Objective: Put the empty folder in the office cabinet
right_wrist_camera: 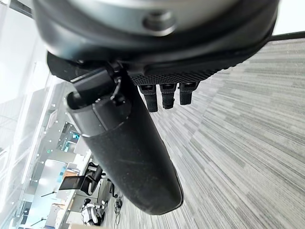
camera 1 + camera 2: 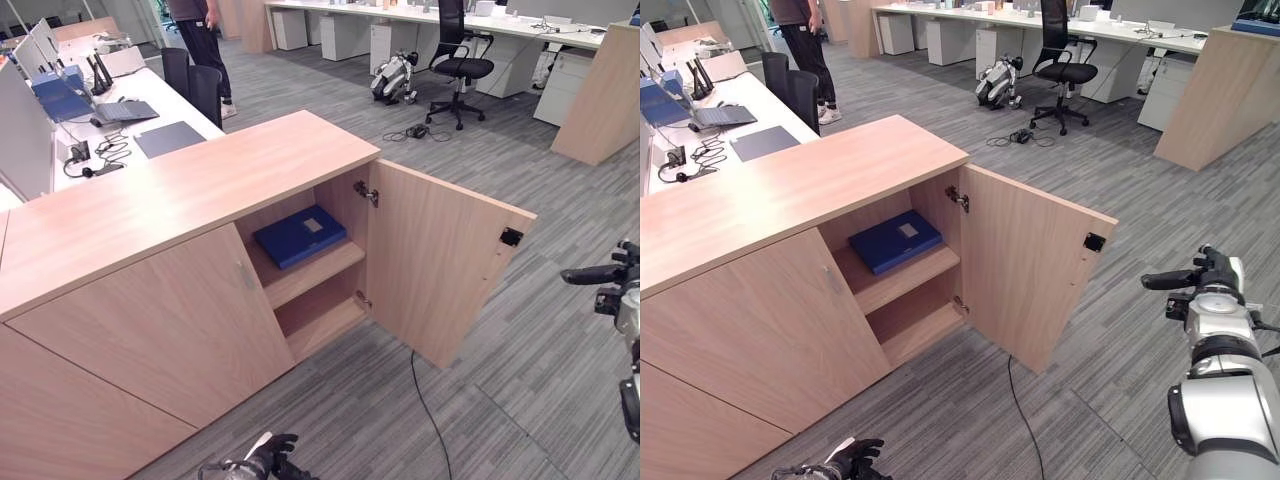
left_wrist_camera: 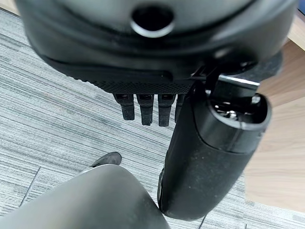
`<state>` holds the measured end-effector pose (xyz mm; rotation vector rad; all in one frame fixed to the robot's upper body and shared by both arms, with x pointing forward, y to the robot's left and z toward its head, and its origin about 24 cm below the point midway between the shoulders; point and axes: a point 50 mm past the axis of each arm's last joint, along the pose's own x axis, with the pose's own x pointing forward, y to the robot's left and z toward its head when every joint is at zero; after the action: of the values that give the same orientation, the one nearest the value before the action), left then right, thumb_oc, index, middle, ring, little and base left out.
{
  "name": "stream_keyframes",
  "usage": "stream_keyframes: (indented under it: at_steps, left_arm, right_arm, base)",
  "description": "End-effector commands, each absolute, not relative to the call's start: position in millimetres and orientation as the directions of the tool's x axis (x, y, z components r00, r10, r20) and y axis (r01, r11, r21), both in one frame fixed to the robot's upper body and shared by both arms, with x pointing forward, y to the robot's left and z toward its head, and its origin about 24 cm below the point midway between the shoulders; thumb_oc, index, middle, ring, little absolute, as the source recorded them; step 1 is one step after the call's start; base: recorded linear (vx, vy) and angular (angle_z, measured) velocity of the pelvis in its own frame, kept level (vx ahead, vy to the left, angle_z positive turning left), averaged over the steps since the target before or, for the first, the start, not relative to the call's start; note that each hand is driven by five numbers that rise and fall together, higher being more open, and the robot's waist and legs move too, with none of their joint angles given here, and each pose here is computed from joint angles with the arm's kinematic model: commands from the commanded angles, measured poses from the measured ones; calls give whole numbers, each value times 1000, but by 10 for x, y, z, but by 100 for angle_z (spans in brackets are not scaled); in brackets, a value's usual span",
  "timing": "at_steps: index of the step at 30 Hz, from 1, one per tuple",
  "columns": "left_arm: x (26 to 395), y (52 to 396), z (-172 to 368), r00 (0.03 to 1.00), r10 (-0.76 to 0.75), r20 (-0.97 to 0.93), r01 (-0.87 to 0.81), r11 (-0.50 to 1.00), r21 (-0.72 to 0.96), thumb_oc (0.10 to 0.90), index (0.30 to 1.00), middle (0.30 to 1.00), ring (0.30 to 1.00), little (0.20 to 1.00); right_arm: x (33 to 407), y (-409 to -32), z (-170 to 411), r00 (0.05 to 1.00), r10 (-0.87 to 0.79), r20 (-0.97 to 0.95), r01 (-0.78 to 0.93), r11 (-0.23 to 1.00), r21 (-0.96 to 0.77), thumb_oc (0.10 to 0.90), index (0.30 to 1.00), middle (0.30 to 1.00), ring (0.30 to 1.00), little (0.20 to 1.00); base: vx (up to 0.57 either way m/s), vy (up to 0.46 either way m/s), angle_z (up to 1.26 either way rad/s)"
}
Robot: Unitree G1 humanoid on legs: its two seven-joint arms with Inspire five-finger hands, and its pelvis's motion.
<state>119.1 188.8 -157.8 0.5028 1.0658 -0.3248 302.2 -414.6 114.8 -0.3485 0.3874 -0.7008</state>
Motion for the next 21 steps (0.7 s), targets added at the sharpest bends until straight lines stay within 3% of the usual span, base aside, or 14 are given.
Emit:
stream_keyframes:
  at_steps: [1,21]
  left_arm:
    - [1076,2166,-1591,392,52,-919,569,771,286,800,900,900,900,900]
    - [1146,2175,-1569,409,57,-911,576,758,306,800,900,900,900,900]
  right_arm:
    - [3194,-4180,1834,736,-677,7,625,675,-392,800,900,900,900,900]
    - [3675,-3607,2090,821,-568,60,556,770,-313,800,900,900,900,900]
  base:
    - [0,0,0]
    - [18,-4,11]
